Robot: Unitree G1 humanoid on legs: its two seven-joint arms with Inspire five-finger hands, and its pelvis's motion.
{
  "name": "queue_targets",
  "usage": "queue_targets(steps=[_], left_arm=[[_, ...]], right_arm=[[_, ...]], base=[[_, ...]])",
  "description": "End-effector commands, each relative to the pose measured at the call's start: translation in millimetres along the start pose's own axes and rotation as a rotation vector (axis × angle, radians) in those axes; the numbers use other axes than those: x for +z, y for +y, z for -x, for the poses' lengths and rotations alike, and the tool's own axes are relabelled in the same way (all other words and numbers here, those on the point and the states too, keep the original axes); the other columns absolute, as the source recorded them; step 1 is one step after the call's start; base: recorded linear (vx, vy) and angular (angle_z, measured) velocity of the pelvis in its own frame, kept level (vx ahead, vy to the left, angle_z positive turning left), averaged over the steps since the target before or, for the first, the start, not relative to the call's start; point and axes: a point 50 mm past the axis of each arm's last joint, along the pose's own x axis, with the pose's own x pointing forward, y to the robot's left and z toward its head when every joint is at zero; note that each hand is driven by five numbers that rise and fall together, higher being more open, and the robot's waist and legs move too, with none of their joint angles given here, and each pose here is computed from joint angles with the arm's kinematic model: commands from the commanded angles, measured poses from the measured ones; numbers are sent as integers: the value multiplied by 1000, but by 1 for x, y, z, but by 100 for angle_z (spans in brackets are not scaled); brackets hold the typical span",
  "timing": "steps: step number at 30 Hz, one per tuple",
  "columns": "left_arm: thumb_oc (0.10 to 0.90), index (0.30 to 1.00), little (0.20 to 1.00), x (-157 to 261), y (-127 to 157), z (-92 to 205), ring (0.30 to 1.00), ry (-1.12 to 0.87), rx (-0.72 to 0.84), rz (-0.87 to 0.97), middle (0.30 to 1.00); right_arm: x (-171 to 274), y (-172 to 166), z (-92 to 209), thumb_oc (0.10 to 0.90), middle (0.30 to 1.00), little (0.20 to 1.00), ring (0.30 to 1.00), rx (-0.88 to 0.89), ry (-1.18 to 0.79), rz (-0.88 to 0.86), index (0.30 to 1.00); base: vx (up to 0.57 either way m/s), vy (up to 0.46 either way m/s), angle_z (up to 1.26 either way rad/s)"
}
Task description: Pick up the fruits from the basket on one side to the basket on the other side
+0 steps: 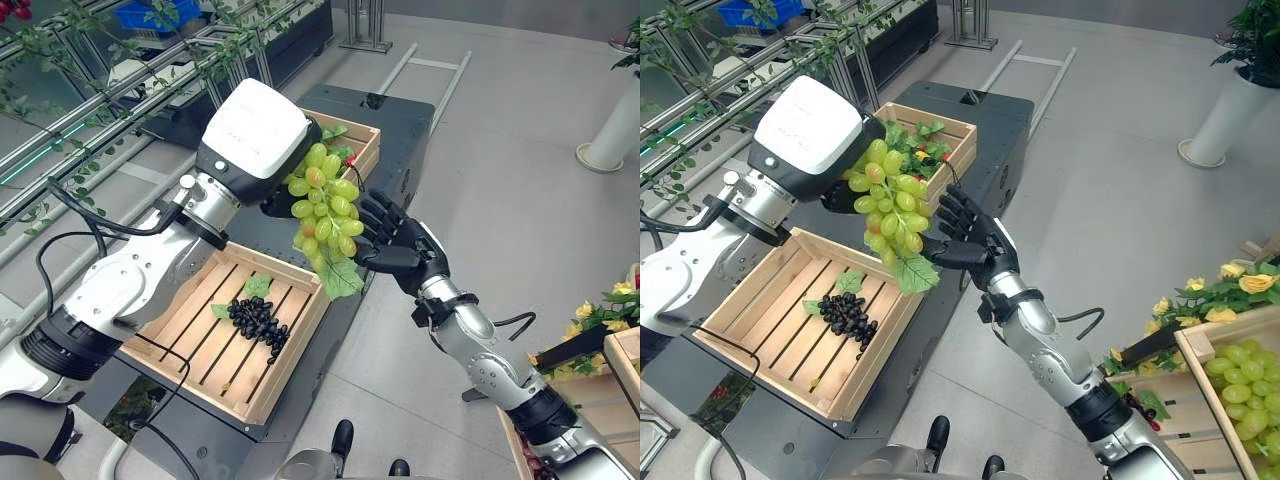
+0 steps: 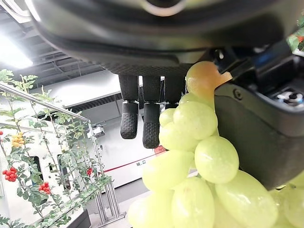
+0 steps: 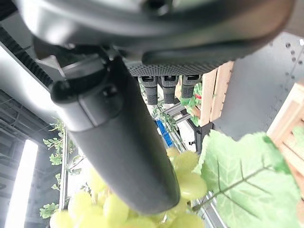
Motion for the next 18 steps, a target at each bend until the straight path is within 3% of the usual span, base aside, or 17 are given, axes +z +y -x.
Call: queue_targets(steps=[1, 11, 18], left_arm=[[400, 300, 300, -50, 44, 3, 300, 198, 226, -105, 300], [400, 300, 300, -58, 46, 12, 300, 231, 222, -130, 300], [400, 300, 300, -59, 43, 12, 300, 244, 231, -109, 300]], right_arm=[[44, 5, 6, 800, 900, 900, 900, 81, -225, 47, 900], [56, -21, 15, 800, 900, 900, 900, 43, -231, 164, 900], [55, -12, 15, 800, 900, 900, 900, 131, -209, 123, 900]], base=[[0, 0, 0], [0, 0, 0], [0, -1, 0]])
